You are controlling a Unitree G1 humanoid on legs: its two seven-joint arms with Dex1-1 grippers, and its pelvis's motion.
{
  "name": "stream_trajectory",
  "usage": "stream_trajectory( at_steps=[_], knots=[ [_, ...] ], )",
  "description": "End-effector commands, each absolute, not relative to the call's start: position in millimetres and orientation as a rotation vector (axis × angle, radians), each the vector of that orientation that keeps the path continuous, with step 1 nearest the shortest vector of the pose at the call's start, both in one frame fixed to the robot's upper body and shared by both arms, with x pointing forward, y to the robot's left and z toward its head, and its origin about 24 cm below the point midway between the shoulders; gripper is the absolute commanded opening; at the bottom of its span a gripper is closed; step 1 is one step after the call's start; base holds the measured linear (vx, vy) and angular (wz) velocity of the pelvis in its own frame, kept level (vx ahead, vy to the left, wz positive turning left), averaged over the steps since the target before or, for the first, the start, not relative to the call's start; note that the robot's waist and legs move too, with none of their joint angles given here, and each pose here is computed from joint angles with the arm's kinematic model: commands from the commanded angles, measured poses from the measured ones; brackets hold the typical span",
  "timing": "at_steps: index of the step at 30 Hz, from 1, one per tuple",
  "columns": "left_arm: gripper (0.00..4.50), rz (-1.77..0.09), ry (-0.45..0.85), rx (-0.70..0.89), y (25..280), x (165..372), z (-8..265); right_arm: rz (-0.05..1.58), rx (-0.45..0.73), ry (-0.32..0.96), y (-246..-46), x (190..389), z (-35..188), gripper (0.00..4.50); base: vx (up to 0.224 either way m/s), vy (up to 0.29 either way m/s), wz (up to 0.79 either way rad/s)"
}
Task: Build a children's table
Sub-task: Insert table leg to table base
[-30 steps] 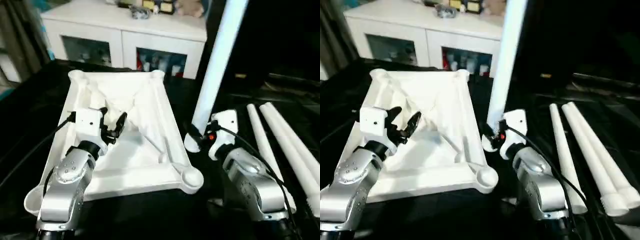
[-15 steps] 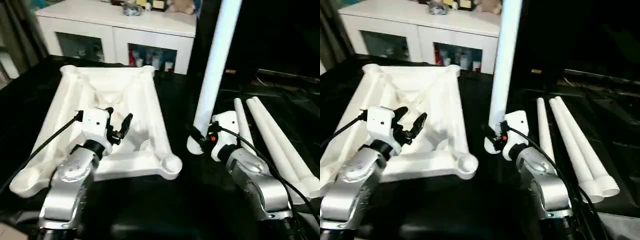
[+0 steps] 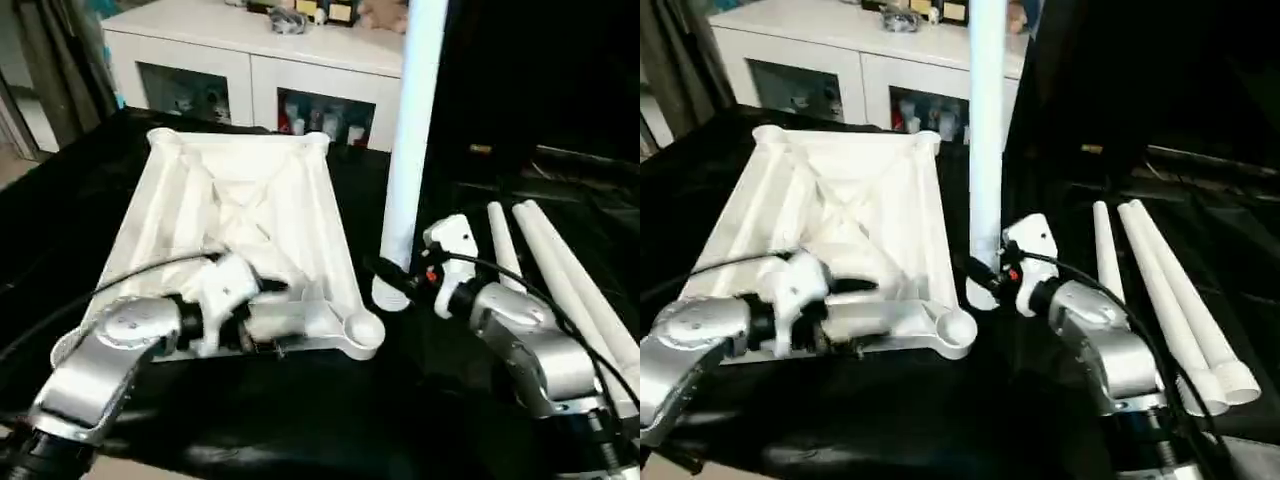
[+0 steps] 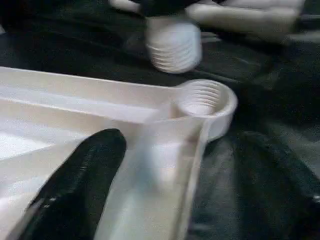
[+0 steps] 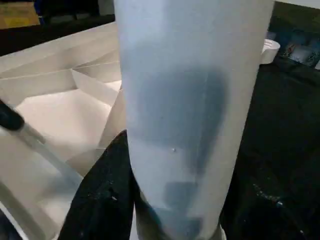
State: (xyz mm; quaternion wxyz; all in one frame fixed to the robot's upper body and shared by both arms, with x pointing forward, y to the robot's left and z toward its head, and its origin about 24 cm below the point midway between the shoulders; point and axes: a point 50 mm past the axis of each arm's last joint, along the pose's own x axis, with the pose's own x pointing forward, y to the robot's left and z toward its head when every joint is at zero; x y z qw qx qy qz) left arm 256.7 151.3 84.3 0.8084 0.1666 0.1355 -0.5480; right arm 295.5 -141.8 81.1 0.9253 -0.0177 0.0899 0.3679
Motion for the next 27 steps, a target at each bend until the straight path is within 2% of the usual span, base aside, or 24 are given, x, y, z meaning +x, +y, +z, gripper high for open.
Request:
stream_trajectory(
  at_steps=[1, 9, 11, 20, 27],
  knots=[
    [3.93, -1.202, 0.305, 0.387, 145, 259, 81, 0.763, -0.043, 0.161, -144.3, 295.5, 85, 1.88, 0.0, 0.0, 0.0],
    [3.15, -1.188, 0.473, 0.397, 143, 260, 65, 0.76, -0.063, 0.157, -145.5, 292.1, 84, 1.88, 0.0, 0.0, 0.0],
    [3.08, -1.172, 0.505, 0.378, 144, 261, 63, 0.753, -0.067, 0.158, -147.0, 291.5, 83, 1.88, 0.0, 0.0, 0.0],
    [2.31, -1.096, 0.509, 0.384, 143, 270, 63, 0.735, -0.076, 0.152, -147.7, 291.6, 83, 1.88, 0.0, 0.0, 0.0],
    [1.73, -1.138, 0.536, 0.365, 142, 265, 62, 0.738, -0.077, 0.151, -145.6, 290.8, 81, 1.88, 0.0, 0.0, 0.0]
  ],
)
